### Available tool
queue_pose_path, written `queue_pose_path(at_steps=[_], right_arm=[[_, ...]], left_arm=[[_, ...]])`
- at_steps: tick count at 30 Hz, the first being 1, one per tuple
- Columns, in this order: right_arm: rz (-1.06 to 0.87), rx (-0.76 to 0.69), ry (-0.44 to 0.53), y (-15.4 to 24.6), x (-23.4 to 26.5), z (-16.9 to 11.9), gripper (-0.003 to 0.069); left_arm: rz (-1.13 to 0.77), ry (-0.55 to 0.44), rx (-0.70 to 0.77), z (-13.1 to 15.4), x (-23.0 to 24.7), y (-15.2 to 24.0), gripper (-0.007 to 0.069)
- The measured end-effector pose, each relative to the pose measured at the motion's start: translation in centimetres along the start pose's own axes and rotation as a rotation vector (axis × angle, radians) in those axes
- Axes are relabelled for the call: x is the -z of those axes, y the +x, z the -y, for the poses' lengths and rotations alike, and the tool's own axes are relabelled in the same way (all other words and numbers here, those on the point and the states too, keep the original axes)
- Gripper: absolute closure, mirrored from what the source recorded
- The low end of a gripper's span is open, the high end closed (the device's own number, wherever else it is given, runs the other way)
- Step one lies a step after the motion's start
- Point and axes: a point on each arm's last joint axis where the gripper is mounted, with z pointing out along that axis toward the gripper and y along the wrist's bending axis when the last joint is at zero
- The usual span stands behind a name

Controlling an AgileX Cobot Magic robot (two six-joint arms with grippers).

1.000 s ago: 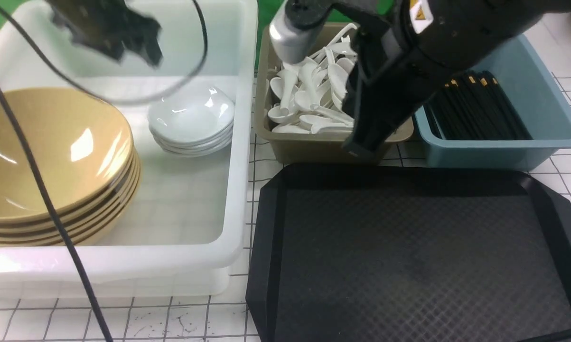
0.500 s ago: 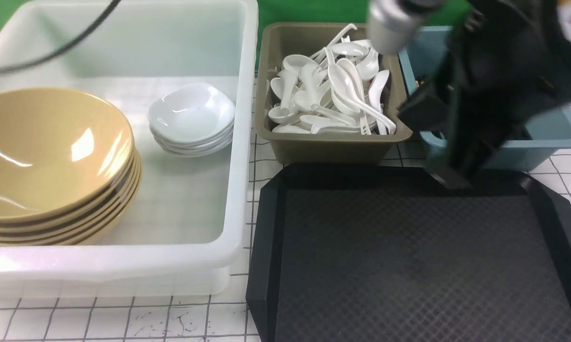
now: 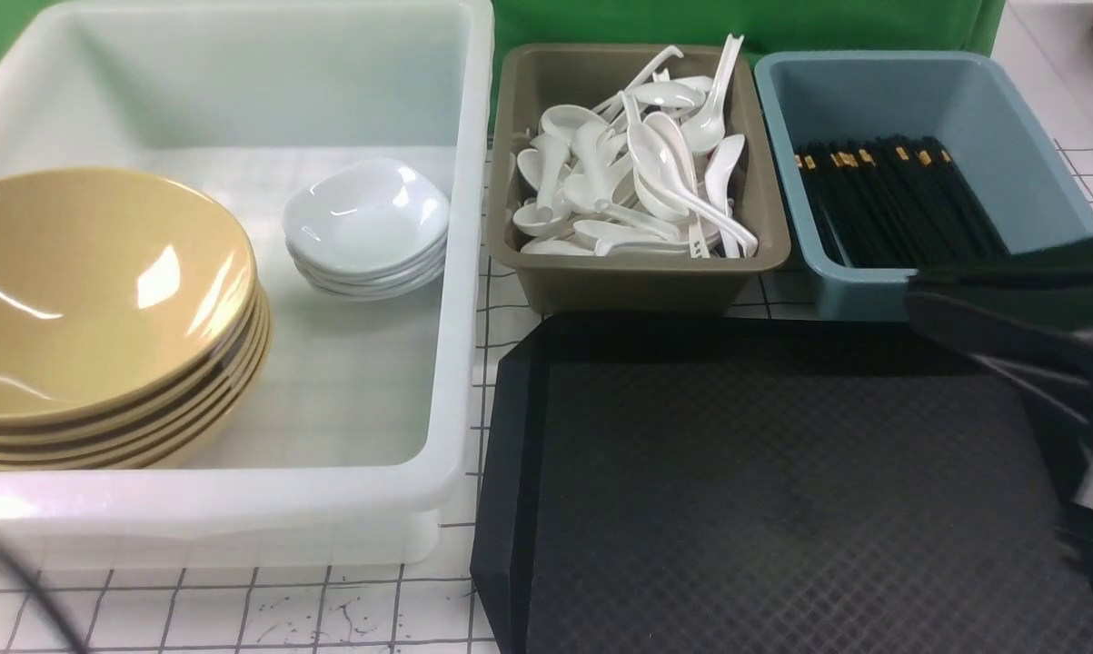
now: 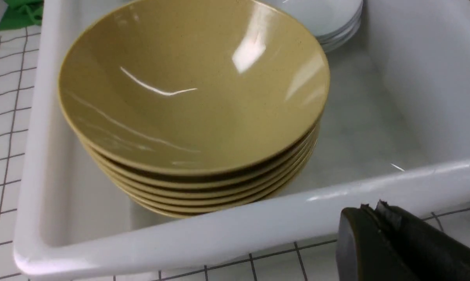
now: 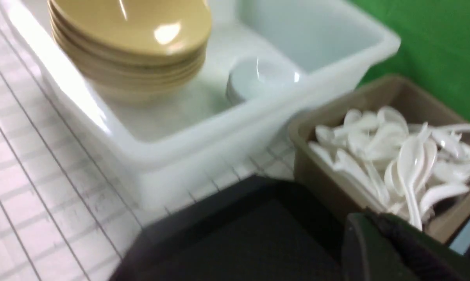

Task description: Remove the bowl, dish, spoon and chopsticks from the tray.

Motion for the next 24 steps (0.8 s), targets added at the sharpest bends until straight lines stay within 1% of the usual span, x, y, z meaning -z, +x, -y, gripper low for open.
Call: queue_pose_path(at_steps=[3, 4, 7, 13, 24], right_arm=[[0.097, -0.006, 0.009, 0.5, 1.3, -0.1, 0.0604], [0.106, -0.006, 0.011, 0.5, 1.5, -0.1, 0.0604], [0.18, -0.007, 0.019, 0.3, 2.1, -0.1, 0.0603], [0.208, -0.007, 0.022, 0.1, 2.1, -0.1, 0.06], [0.19, -0.006, 0.019, 0.6, 1.9, -0.2, 0.0589]], left_arm=[[0.081, -0.029, 0.0, 0.6, 0.6, 3.2, 0.0638], [0.075, -0.028, 0.0, 0.6, 0.5, 3.4, 0.0638], [0.147, -0.045, 0.0, 1.0, 1.1, 5.4, 0.0638], [0.21, -0.069, -0.025, 1.1, 1.8, 6.1, 0.0638], [0.183, -0.069, -0.031, 1.1, 1.1, 6.7, 0.0638]])
